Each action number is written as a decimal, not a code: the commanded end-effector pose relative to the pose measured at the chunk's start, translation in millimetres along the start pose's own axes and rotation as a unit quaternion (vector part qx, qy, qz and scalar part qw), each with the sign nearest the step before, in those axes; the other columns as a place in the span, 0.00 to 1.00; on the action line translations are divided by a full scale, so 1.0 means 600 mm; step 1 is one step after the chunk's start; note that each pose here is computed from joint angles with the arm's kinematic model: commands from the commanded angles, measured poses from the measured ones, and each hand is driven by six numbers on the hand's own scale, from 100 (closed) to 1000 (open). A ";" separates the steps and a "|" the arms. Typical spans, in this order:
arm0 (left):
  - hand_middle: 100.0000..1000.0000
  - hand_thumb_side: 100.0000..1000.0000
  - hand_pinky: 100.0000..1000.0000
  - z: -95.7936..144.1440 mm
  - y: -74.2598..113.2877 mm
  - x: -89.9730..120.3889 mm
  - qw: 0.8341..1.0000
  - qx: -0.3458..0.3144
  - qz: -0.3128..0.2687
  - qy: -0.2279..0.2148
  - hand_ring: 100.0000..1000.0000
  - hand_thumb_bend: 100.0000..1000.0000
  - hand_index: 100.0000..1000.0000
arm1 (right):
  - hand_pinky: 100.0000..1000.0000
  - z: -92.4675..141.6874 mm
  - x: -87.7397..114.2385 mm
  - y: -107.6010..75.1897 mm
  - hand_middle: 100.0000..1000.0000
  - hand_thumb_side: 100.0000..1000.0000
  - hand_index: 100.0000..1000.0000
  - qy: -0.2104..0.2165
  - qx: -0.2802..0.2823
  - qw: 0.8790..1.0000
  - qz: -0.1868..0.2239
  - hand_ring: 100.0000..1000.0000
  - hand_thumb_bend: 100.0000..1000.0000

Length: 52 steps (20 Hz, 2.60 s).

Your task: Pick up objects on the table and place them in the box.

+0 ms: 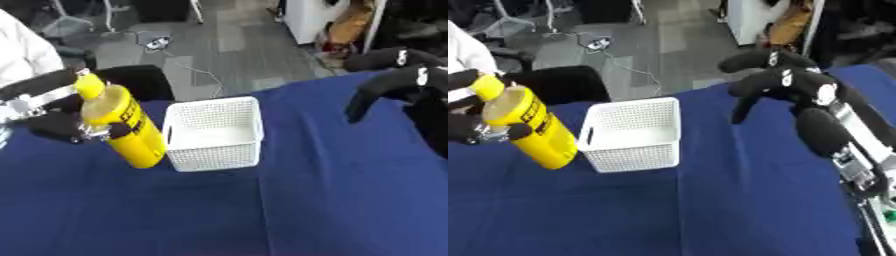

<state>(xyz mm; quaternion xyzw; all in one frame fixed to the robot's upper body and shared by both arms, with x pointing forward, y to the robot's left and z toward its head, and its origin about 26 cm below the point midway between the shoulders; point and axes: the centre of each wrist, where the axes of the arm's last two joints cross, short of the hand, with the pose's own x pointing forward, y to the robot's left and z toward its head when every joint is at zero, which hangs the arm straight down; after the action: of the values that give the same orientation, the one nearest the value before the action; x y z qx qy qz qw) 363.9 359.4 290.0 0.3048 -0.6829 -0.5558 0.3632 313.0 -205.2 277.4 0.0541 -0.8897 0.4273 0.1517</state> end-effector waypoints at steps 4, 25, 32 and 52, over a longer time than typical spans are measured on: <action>0.00 0.75 0.00 0.001 0.037 0.010 0.999 0.041 -0.028 0.000 0.00 0.00 0.27 | 0.52 -0.004 0.009 -0.009 0.79 1.00 0.74 -0.006 0.007 1.000 0.013 0.46 0.28; 0.00 0.73 0.00 -0.022 0.047 0.022 0.992 0.112 -0.045 -0.025 0.00 0.00 0.27 | 0.52 -0.022 0.013 -0.004 0.80 1.00 0.74 -0.028 0.013 1.000 0.004 0.46 0.27; 0.00 0.72 0.00 -0.028 0.042 0.021 0.990 0.132 -0.044 -0.034 0.00 0.00 0.27 | 0.52 -0.031 0.015 0.001 0.80 1.00 0.74 -0.039 0.017 0.999 -0.005 0.46 0.27; 0.00 0.72 0.00 -0.030 0.043 0.004 0.982 0.180 -0.052 -0.025 0.01 0.00 0.29 | 0.53 -0.060 0.025 0.001 0.81 1.00 0.74 -0.072 0.027 0.997 -0.010 0.47 0.27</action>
<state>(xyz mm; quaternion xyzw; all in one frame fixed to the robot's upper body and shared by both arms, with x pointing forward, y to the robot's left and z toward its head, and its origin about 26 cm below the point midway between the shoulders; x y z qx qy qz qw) 380.8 348.4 300.5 0.3688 -0.7616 -0.4583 0.2718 310.7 -178.0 295.0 0.0969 -0.8849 0.4429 0.1066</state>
